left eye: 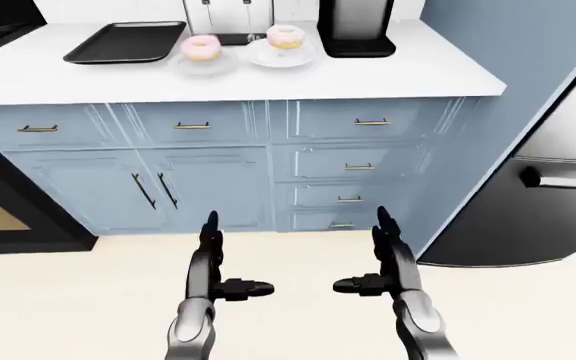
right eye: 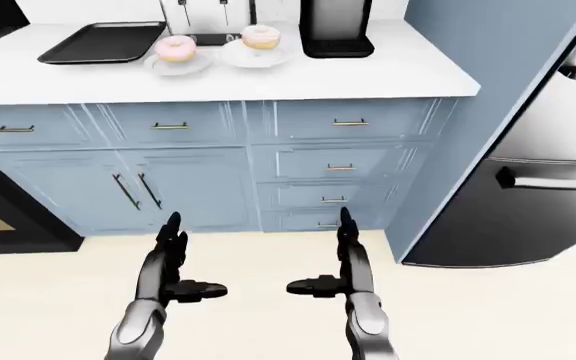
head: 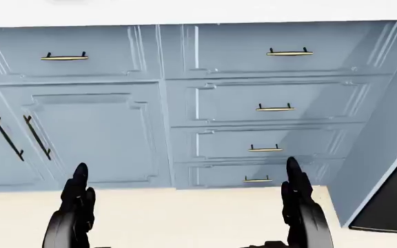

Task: Move the dessert items from the plate to the tray.

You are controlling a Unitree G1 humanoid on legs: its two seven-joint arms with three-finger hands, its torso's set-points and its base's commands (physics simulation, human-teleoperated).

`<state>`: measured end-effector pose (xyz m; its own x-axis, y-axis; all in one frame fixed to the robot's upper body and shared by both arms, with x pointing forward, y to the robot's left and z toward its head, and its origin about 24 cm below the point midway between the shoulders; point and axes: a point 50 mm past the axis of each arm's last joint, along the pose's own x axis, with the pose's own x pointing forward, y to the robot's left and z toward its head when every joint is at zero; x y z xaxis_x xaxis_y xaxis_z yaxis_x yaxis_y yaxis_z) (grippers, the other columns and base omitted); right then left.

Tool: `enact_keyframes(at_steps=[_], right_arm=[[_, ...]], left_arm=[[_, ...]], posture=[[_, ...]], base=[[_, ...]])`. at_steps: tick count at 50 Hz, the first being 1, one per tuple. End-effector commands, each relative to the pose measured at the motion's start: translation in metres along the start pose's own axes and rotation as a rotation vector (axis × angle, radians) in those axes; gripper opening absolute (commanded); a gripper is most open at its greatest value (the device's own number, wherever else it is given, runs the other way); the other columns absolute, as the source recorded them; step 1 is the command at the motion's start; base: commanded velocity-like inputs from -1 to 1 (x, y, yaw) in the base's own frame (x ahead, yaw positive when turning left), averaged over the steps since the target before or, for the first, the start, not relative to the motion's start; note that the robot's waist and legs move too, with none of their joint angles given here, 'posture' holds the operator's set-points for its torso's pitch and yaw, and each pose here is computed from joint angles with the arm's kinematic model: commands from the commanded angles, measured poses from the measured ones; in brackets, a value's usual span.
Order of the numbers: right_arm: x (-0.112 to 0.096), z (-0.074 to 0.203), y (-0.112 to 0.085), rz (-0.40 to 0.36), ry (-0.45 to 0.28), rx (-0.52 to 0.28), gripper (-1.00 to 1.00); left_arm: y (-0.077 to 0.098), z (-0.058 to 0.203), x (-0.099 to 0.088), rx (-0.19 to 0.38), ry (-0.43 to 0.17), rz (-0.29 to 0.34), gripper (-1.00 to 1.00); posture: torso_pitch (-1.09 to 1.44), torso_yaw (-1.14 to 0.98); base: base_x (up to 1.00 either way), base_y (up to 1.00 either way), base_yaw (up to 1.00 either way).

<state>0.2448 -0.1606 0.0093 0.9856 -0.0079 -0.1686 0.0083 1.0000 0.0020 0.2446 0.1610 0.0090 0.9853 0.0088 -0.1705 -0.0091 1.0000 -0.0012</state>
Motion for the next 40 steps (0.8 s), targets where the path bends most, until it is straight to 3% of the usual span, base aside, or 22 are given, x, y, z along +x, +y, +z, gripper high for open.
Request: enact_keyframes(at_steps=[1, 8, 16, 24, 29, 36, 40], right_arm=[[0.003, 0.031, 0.0, 0.011, -0.164, -0.012, 1.0], [0.004, 0.035, -0.001, 0.009, -0.172, -0.016, 1.0], [0.008, 0.071, -0.003, 0.008, -0.207, -0.031, 1.0], [0.007, 0.127, -0.002, 0.047, -0.245, -0.053, 1.0], [0.005, 0.171, 0.004, 0.098, -0.295, -0.018, 1.0], [0.003, 0.196, 0.004, 0.12, -0.348, -0.022, 1.0], [0.0, 0.205, 0.002, 0.129, -0.372, 0.016, 1.0]], left_arm=[[-0.004, 0.03, 0.002, -0.001, -0.169, -0.042, 1.0], [-0.004, 0.04, 0.001, 0.011, -0.183, -0.039, 1.0], [0.0, 0.09, 0.006, 0.016, -0.21, -0.049, 1.0], [0.004, 0.15, 0.002, 0.038, -0.253, -0.055, 1.0], [0.011, 0.185, 0.0, 0.039, -0.285, -0.055, 1.0], [0.009, 0.204, -0.003, 0.058, -0.309, -0.063, 1.0], [0.007, 0.21, -0.004, 0.077, -0.321, -0.07, 1.0]], posture=[[0.0, 0.0], [0.0, 0.0], [0.0, 0.0], [0.0, 0.0], [0.0, 0.0], [0.0, 0.0], [0.0, 0.0]], base=[[0.0, 0.0, 0.0], [0.0, 0.0, 0.0], [0.0, 0.0, 0.0], [0.0, 0.0, 0.0], [0.23, 0.0, 0.0], [0.87, 0.0, 0.0], [0.88, 0.1, 0.59]])
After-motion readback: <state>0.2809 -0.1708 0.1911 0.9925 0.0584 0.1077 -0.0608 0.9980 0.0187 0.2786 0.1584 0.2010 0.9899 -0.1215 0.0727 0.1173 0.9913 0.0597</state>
